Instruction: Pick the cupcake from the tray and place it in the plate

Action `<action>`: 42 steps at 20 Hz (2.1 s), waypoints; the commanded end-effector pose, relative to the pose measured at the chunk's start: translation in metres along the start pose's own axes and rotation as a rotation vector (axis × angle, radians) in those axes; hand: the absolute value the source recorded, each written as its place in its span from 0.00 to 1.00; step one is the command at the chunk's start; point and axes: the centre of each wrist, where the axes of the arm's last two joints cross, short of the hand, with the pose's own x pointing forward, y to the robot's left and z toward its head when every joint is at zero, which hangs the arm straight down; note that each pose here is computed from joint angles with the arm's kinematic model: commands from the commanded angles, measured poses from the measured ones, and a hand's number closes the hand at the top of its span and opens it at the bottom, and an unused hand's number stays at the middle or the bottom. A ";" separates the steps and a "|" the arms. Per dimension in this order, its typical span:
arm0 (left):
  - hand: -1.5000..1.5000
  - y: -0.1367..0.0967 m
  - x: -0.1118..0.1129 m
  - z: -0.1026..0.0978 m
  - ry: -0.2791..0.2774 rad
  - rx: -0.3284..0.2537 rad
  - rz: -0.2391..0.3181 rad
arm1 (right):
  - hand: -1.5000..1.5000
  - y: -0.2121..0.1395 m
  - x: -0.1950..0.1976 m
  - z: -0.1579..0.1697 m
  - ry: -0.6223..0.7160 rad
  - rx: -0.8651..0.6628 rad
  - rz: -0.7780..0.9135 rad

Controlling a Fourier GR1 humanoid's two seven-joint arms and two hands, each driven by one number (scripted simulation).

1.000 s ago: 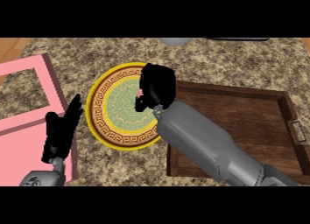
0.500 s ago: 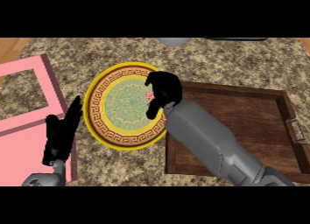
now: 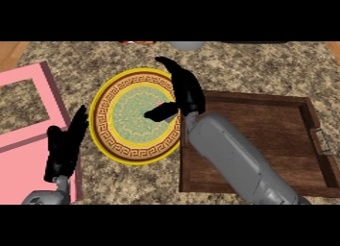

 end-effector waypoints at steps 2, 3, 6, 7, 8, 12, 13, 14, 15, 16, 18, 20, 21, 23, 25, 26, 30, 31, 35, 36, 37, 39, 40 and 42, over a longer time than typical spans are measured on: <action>0.50 0.013 -0.007 0.005 0.001 0.011 0.005 | 0.00 -0.035 -0.025 0.005 -0.044 -0.087 -0.261; 0.50 0.008 0.000 0.000 -0.010 0.025 -0.013 | 0.00 -0.022 -0.015 0.006 -0.039 -0.051 -0.284; 0.50 -0.016 0.006 0.001 0.011 0.014 -0.012 | 0.00 -0.020 -0.043 0.018 -0.070 -0.031 -0.325; 0.50 -0.003 -0.011 0.004 0.004 0.019 0.006 | 0.00 -0.015 -0.061 0.021 -0.051 -0.016 -0.332; 0.50 0.010 -0.002 0.004 -0.009 0.013 0.004 | 0.00 -0.015 -0.069 0.016 -0.053 -0.005 -0.321; 0.50 -0.008 -0.007 0.012 0.014 -0.001 0.001 | 0.00 -0.018 -0.046 0.035 -0.135 0.031 -0.334; 0.50 0.000 -0.005 -0.003 0.020 0.017 0.006 | 0.00 -0.025 -0.068 0.031 -0.116 0.017 -0.342; 0.50 -0.008 -0.022 0.004 0.007 0.005 -0.010 | 0.00 -0.015 -0.071 0.034 -0.126 0.031 -0.347; 0.50 0.013 -0.001 0.002 0.003 0.035 -0.006 | 0.00 -0.016 -0.060 0.031 -0.130 0.024 -0.321; 0.50 -0.001 0.003 -0.006 0.009 -0.003 -0.022 | 0.00 -0.013 -0.052 0.016 -0.144 0.001 -0.324; 0.50 -0.009 0.011 -0.006 0.021 -0.002 -0.010 | 0.00 -0.003 -0.079 0.027 -0.138 -0.011 -0.324; 0.50 -0.004 0.006 0.006 0.011 -0.003 -0.006 | 0.00 -0.013 -0.082 0.026 -0.118 -0.015 -0.295; 0.50 -0.009 -0.005 0.000 0.013 0.005 -0.001 | 0.00 0.003 -0.080 0.024 -0.103 -0.009 -0.288; 0.50 -0.003 -0.003 0.005 -0.001 0.009 -0.018 | 0.00 0.008 -0.078 0.027 -0.080 -0.034 -0.270; 0.50 0.005 0.003 -0.011 -0.010 -0.001 -0.015 | 0.00 0.014 -0.083 0.034 -0.054 -0.048 -0.231; 0.50 -0.011 -0.002 -0.010 0.012 -0.018 -0.013 | 0.00 0.008 -0.070 0.026 -0.066 -0.015 -0.217; 0.50 0.008 0.002 0.004 0.007 -0.014 -0.002 | 0.00 0.010 -0.085 0.030 -0.056 -0.052 -0.216; 0.50 -0.009 -0.007 0.025 0.000 -0.001 0.001 | 0.00 0.015 -0.101 0.036 -0.040 -0.081 -0.227; 0.50 -0.010 -0.003 0.013 0.016 0.010 0.001 | 0.00 0.005 -0.104 0.030 -0.017 -0.077 -0.172; 0.50 0.001 -0.005 0.018 0.013 0.001 -0.006 | 0.00 0.006 -0.098 0.028 -0.001 -0.083 -0.166; 0.50 -0.014 0.012 -0.005 0.010 0.007 0.003 | 0.00 -0.001 -0.103 0.025 -0.009 -0.086 -0.176; 0.50 0.012 -0.013 0.017 0.017 0.014 0.001 | 0.00 -0.006 -0.110 0.033 0.006 -0.091 -0.167; 0.50 -0.009 0.009 0.002 0.000 0.006 0.000 | 0.00 -0.012 -0.110 0.044 0.002 -0.078 -0.163; 0.50 -0.004 -0.005 0.017 0.007 0.012 0.018 | 0.00 -0.017 -0.122 0.036 0.008 -0.085 -0.166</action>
